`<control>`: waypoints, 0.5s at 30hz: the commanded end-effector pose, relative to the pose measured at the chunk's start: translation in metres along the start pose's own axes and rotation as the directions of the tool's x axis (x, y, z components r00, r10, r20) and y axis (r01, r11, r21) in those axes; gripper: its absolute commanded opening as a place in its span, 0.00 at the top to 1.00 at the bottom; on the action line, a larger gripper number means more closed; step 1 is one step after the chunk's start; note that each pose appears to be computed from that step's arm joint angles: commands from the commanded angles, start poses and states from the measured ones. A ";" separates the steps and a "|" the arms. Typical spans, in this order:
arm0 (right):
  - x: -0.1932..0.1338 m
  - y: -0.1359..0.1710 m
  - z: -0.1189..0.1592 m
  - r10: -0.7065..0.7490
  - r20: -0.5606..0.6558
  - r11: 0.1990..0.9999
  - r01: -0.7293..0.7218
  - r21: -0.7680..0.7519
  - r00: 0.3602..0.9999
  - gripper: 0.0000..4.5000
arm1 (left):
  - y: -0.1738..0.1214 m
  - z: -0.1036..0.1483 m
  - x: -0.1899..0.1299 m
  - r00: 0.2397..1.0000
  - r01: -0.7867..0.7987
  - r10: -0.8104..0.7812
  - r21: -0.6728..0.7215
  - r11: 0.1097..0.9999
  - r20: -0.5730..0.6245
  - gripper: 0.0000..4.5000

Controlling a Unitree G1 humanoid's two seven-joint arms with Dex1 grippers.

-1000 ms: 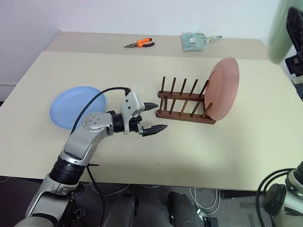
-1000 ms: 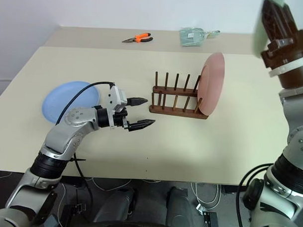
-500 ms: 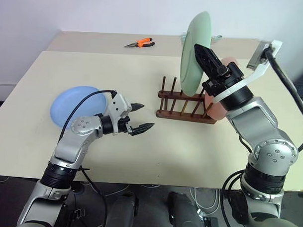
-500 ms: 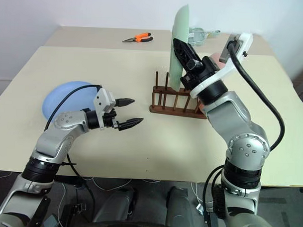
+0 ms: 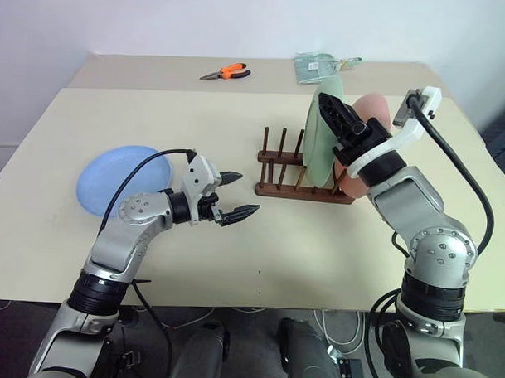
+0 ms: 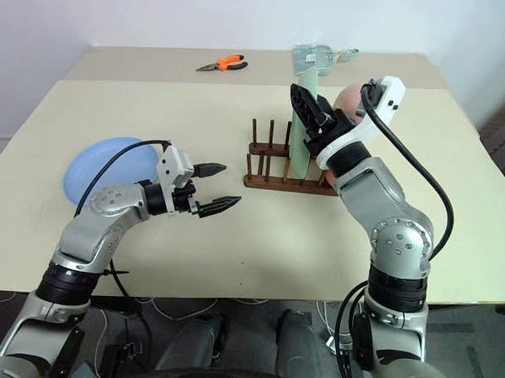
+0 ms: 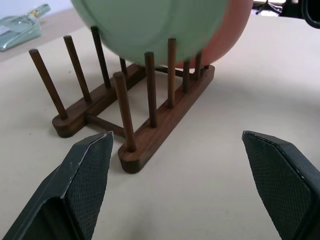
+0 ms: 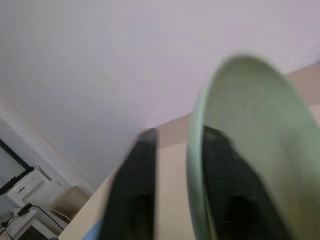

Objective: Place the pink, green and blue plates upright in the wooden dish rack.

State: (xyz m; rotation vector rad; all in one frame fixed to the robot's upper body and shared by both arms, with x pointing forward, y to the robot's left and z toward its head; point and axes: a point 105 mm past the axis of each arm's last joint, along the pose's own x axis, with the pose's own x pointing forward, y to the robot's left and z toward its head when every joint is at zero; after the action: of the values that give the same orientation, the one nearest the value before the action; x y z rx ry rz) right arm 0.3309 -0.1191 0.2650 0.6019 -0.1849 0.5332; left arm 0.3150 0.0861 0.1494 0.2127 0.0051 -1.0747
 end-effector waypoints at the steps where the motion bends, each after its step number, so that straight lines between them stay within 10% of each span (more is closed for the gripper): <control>1: 0.005 0.013 0.025 0.053 0.071 0.984 -0.040 -0.174 0.996 0.24 | 0.003 0.011 -0.004 0.999 -0.022 0.022 0.000 1.000 0.029 0.00; 2: 0.006 0.016 0.029 0.065 0.081 0.973 -0.045 -0.226 0.995 0.11 | 0.005 0.011 -0.005 0.999 -0.033 0.033 -0.005 0.999 0.029 0.00; 7: 0.011 0.020 0.056 0.098 0.116 0.838 -0.020 -0.545 0.988 0.11 | 0.059 0.018 -0.027 0.935 -0.345 0.346 -0.029 0.938 0.076 0.00; 15: 0.020 0.066 0.038 0.314 -0.076 0.441 -0.216 -0.871 0.947 0.00 | 0.163 0.003 -0.177 0.210 -0.966 0.976 -0.165 0.198 -0.058 0.00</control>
State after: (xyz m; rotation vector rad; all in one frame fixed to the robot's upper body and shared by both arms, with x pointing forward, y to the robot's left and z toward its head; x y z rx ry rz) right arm 0.3264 -0.1090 0.3328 -0.3851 -0.5633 0.5407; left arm 0.3828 0.2808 0.1931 0.0011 -0.0830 0.1092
